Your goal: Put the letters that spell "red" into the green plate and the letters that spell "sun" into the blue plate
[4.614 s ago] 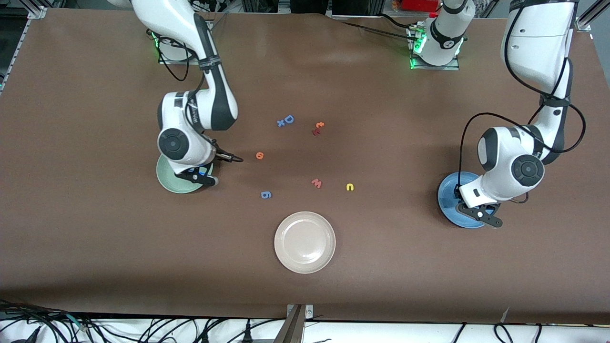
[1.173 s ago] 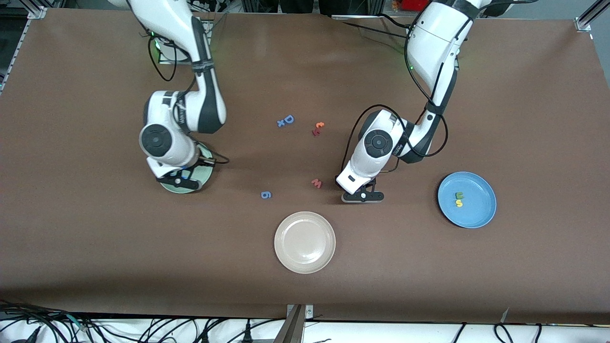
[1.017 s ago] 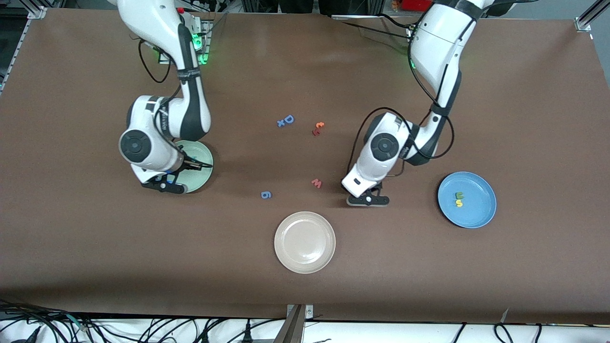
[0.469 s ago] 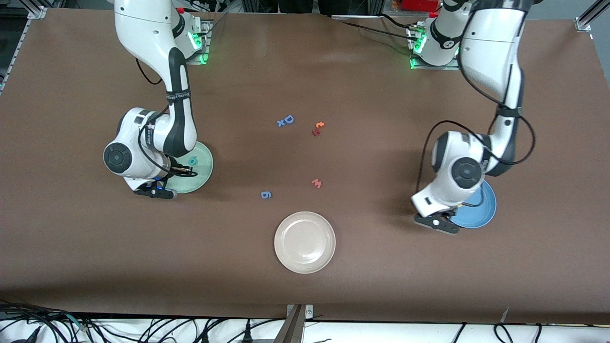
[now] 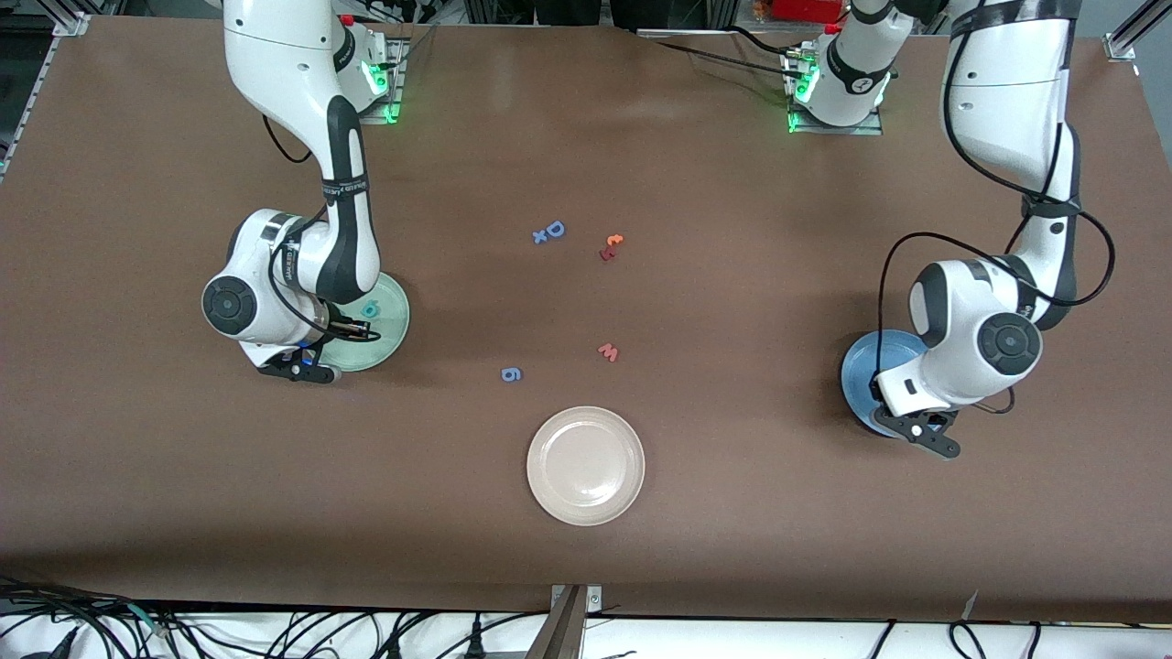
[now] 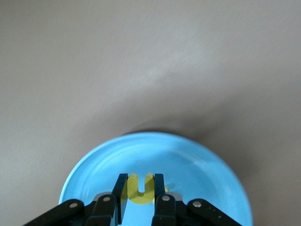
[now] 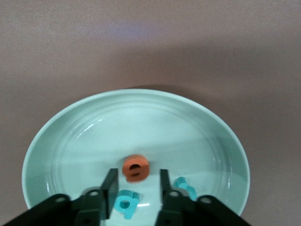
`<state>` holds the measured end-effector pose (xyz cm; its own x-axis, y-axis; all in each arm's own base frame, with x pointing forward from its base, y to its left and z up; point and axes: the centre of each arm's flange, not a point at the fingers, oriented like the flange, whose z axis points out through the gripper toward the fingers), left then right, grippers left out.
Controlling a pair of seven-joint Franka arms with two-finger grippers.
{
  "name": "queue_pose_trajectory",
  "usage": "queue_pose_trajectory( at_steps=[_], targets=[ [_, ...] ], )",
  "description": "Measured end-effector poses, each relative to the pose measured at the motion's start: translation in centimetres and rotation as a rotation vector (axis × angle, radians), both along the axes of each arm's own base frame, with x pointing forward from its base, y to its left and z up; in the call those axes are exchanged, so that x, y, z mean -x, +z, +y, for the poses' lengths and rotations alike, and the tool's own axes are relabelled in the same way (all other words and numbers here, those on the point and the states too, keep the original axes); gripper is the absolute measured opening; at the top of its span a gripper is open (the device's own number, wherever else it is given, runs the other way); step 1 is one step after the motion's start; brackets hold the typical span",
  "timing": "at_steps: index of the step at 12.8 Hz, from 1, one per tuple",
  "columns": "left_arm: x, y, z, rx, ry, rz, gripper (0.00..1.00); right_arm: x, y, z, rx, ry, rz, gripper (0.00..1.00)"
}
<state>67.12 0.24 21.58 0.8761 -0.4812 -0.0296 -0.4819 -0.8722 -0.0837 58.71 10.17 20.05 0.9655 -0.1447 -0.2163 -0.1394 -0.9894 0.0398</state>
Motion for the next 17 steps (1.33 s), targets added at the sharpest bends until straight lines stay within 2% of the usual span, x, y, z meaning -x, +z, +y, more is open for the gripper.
queue_pose_trajectory(
  at_steps=[1, 2, 4, 6, 8, 10, 13, 15, 17],
  targets=[
    [0.2, -0.3, 0.4, 0.000, 0.003, 0.007, 0.26, -0.1, 0.1, 0.1, -0.001, 0.002, -0.002, 0.64],
    [0.3, -0.5, 0.4, 0.000, 0.002, 0.011, 0.33, -0.1, 0.2, 0.3, -0.002, 0.005, -0.004, 0.74],
    [0.4, -0.5, -0.1, 0.002, -0.004, 0.014, 0.54, -0.5, 0.8, 0.8, -0.012, 0.012, -0.007, 0.99],
    [0.1, 0.7, -0.4, 0.012, -0.001, 0.019, 0.76, -1.5, 3.2, 1.2, -0.038, 0.016, 0.021, 1.00],
    [-0.4, 4.9, -0.9, 0.038, 0.028, 0.022, 0.98, -2.5, 7.1, 1.0, -0.071, 0.012, 0.077, 1.00],
    [-0.7, 12.3, -1.6, 0.079, 0.086, 0.022, 1.00, -2.8, 11.0, 0.2, -0.091, 0.017, 0.115, 1.00],
    [0.1, 23.4, -1.7, 0.131, 0.112, -0.036, 1.00, -1.7, 19.3, 1.4, -0.048, 0.075, 0.172, 1.00],
    [1.2, 28.9, -0.9, 0.133, 0.105, -0.100, 1.00, -0.6, 25.0, 3.4, -0.026, 0.116, 0.184, 1.00],
    [2.2, 32.3, -0.6, 0.122, 0.097, -0.148, 1.00, 0.1, 28.3, 4.8, 0.046, 0.156, 0.175, 1.00]
  ],
)
